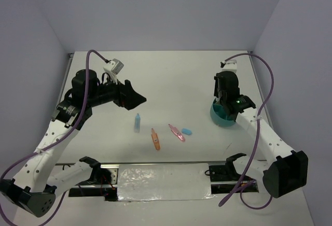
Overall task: Sort the stationery into containers
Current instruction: Place the pen in the storage box.
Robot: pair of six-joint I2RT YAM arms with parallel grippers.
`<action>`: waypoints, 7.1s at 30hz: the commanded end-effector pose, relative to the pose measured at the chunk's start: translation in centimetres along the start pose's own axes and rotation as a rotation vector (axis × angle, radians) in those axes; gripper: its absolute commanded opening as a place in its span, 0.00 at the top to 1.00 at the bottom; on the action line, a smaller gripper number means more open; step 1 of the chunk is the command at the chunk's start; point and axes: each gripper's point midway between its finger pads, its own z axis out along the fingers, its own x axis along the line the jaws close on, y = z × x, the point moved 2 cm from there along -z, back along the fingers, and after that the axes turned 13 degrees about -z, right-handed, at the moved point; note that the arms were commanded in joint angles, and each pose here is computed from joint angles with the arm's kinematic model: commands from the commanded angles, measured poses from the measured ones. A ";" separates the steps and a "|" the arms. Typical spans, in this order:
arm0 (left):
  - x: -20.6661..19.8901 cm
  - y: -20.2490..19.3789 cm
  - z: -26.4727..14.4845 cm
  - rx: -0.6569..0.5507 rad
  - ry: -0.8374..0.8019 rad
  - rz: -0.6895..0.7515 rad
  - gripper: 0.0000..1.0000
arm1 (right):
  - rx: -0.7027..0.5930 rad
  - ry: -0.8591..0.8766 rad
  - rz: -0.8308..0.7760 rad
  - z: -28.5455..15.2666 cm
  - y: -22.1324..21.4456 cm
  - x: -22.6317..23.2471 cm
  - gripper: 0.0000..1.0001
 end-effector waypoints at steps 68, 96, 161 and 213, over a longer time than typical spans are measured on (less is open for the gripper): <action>0.1 1.5 0.9 -0.022 0.011 0.019 0.01 | -0.044 0.003 -0.002 0.5 -1.0 -0.3 0.92; 0.1 1.9 1.8 -0.010 -0.009 0.018 0.01 | -0.204 0.110 0.042 -5.5 5.6 -1.5 1.00; 0.3 3.3 3.6 -0.020 -0.013 -0.034 0.01 | 0.036 0.537 -0.142 -8.5 -1.6 5.1 1.00; 0.0 1.4 2.0 -0.006 -0.030 -0.001 0.01 | 0.039 0.225 -0.365 -4.2 -1.0 0.5 1.00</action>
